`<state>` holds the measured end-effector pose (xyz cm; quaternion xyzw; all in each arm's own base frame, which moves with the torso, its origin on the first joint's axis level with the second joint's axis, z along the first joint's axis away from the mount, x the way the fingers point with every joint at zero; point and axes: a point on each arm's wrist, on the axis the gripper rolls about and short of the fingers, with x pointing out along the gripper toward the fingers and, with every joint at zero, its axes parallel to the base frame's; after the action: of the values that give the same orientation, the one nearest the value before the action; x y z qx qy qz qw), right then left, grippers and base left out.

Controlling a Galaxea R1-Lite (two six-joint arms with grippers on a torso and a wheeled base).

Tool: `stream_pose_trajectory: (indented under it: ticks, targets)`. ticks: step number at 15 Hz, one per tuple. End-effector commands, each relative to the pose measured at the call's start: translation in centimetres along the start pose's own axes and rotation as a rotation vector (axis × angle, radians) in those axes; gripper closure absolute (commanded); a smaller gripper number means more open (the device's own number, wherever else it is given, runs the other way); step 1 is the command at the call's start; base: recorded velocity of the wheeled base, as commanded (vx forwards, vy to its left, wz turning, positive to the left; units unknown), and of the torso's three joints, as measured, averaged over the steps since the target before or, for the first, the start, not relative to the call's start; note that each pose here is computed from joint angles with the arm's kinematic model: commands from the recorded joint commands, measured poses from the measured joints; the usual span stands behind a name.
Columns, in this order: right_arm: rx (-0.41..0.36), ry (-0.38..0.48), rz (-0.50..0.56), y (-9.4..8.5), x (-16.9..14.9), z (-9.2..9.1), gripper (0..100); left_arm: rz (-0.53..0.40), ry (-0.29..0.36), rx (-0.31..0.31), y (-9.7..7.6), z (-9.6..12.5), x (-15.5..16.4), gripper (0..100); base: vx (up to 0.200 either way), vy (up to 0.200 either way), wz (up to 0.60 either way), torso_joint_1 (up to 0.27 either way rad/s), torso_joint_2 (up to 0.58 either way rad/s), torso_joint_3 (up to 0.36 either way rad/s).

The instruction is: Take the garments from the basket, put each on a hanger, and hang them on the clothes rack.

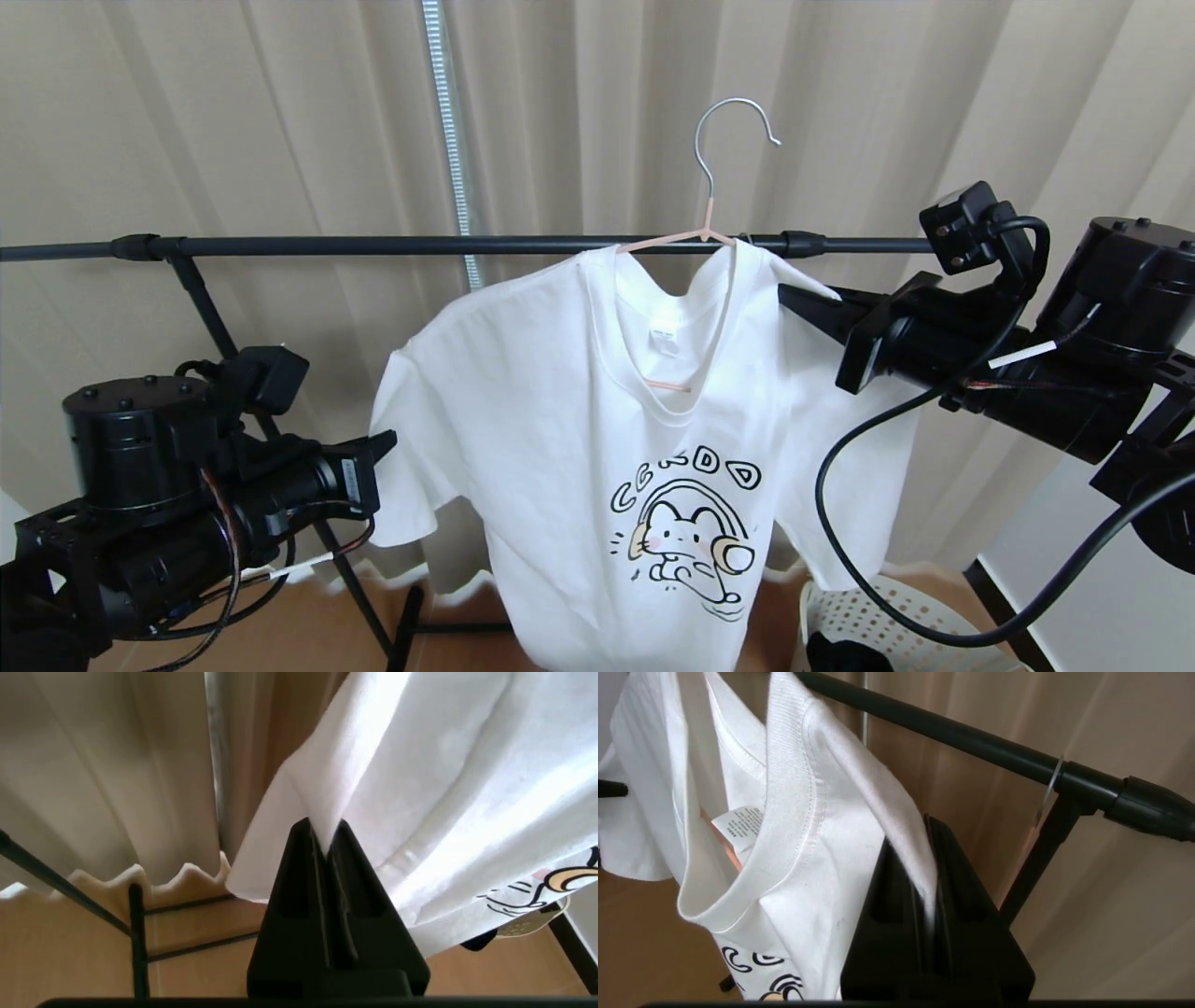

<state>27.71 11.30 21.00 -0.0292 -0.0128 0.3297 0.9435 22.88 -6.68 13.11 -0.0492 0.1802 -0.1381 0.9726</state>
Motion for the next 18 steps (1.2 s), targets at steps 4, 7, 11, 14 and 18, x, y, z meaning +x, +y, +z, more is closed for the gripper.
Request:
stream_pose_trajectory:
  ticks: [4,7,11,14,18]
  targets:
    - [0.001,0.009,0.001,0.0,0.2,-0.3,100,0.004,0.021,0.005,0.1,-0.5,-0.2,0,0.0,0.0,0.0,0.0,0.0,0.0]
    - [0.002,0.012,0.002,0.0,0.3,-0.3,100,0.003,-0.022,0.004,0.1,0.1,-1.4,0,0.0,0.0,0.0,0.0,0.0,0.0]
    - [0.002,0.019,0.001,-0.1,0.4,-0.5,100,0.006,-0.062,0.135,-0.1,1.7,-2.1,0,0.0,0.0,0.0,0.0,0.0,0.0]
    - [0.003,0.031,0.0,-0.2,0.6,-0.9,100,-0.002,-0.071,0.131,-0.8,5.2,-2.9,0,0.0,0.0,0.0,0.0,0.0,0.0]
    - [-0.023,0.051,0.005,-0.1,0.8,-1.5,100,-0.039,-0.023,0.148,-2.3,9.6,-5.3,0,0.0,0.0,0.0,0.0,0.0,0.0]
